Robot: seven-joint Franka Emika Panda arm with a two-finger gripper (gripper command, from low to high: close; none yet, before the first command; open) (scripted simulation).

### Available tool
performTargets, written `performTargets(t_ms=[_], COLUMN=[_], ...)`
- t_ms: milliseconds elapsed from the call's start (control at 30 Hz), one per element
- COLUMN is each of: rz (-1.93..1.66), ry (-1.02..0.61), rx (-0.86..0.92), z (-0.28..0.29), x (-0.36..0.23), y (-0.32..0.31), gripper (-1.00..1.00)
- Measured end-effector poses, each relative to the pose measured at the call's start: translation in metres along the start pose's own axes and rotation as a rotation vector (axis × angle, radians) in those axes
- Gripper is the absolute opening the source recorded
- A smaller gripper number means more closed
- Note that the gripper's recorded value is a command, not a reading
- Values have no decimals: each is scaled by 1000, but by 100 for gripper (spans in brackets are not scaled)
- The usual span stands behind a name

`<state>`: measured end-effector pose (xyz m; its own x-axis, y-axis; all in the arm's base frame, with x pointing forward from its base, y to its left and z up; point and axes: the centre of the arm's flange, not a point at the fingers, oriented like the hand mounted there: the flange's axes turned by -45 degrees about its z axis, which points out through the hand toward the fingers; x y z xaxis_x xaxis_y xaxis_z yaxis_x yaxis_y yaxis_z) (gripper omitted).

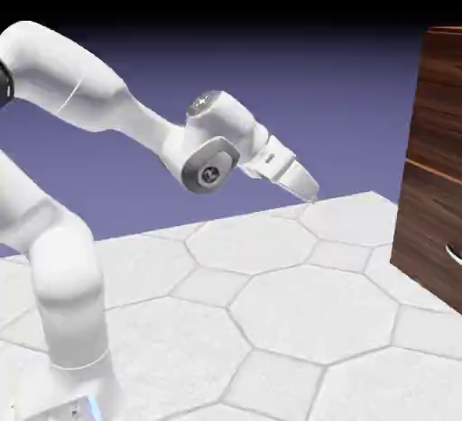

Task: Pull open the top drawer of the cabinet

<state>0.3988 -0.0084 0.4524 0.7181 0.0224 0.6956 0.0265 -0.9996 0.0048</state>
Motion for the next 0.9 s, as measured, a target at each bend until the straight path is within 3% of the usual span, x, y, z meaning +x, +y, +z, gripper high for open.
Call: performTargets(t_ms=[500,900], rz=[310,359], ry=[-260,-264], rx=[-9,-167], z=[127,165], x=[-39,-83], y=[173,297], gripper=[100,100])
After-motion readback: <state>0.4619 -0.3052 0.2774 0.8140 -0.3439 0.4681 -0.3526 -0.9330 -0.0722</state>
